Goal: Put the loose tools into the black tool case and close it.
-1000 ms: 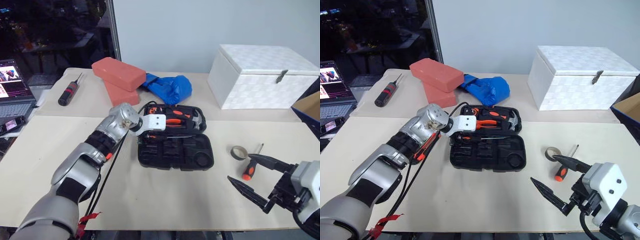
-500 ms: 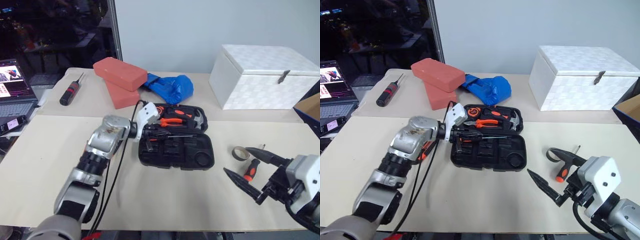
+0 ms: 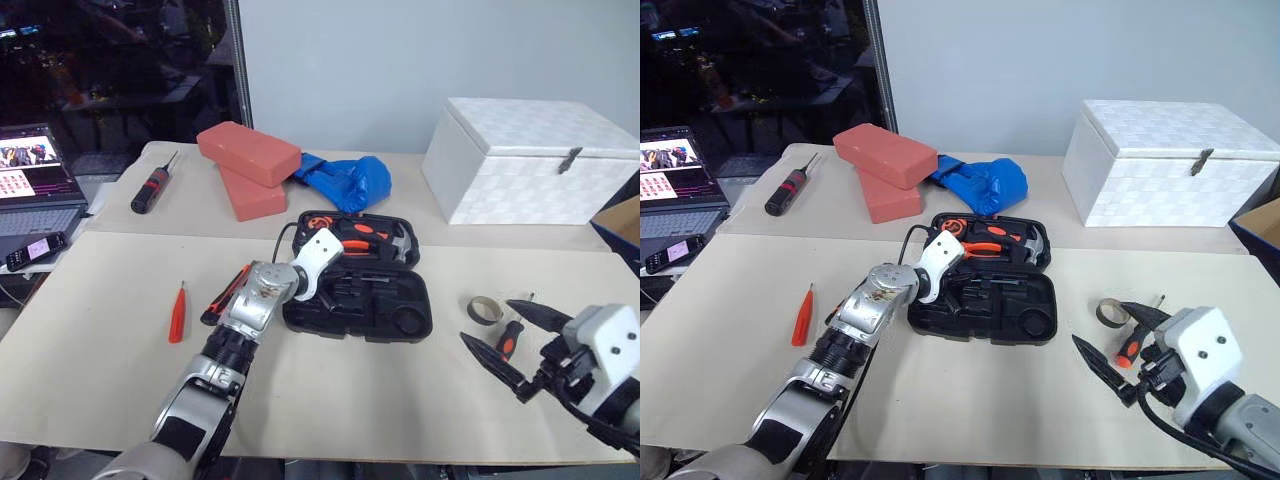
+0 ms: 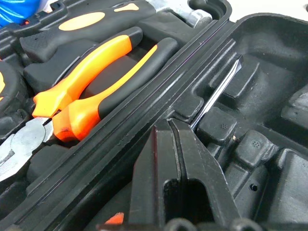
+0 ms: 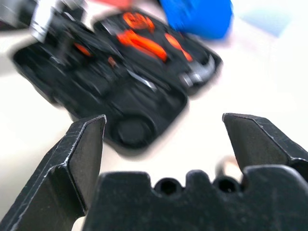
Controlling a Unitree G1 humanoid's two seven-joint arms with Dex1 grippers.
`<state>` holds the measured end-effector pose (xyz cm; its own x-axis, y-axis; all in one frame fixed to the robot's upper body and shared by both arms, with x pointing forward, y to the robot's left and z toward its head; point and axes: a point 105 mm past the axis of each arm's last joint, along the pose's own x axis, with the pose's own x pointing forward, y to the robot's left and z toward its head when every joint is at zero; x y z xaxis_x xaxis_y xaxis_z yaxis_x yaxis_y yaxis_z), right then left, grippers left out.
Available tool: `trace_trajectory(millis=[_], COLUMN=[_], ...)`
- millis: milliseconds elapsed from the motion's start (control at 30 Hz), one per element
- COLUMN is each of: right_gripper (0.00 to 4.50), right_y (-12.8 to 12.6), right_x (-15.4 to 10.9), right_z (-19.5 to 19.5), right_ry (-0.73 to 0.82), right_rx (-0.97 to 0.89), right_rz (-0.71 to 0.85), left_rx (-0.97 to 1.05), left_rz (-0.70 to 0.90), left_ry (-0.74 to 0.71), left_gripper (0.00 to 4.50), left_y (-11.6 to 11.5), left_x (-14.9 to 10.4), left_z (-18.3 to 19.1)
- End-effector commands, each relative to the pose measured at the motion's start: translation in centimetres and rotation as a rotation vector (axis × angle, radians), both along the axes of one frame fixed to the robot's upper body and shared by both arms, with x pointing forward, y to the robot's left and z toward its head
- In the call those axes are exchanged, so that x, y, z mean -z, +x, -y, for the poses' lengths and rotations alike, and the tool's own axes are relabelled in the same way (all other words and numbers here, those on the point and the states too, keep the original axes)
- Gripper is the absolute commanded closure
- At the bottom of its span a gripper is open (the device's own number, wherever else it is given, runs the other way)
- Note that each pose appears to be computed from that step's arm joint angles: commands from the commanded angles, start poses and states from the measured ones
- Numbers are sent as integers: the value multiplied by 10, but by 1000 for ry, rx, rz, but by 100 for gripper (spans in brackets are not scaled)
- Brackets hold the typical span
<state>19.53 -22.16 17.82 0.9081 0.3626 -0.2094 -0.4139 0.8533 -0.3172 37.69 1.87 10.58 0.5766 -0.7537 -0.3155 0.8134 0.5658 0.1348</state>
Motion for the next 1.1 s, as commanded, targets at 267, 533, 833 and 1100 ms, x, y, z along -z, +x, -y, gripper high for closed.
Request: trace_trajectory(millis=[267, 533, 833, 1100], right_gripper=[0, 26, 313, 365], right_y=[31, 53, 56, 58], right_x=[50, 80, 68, -13], right_z=[71, 85, 100, 70], right_ry=[8, 175, 164, -32], right_rx=[541, 685, 741, 378], right_rz=[-375, -585, -569, -264], left_rx=[619, 695, 668, 580], left_rz=[9, 5, 39, 72], left_ry=[-261, -187, -213, -281], left_gripper=[274, 14, 14, 14], left_y=[-98, -116, -121, -119], left_x=[-92, -96, -96, -93], left_z=[-14, -17, -22, -53])
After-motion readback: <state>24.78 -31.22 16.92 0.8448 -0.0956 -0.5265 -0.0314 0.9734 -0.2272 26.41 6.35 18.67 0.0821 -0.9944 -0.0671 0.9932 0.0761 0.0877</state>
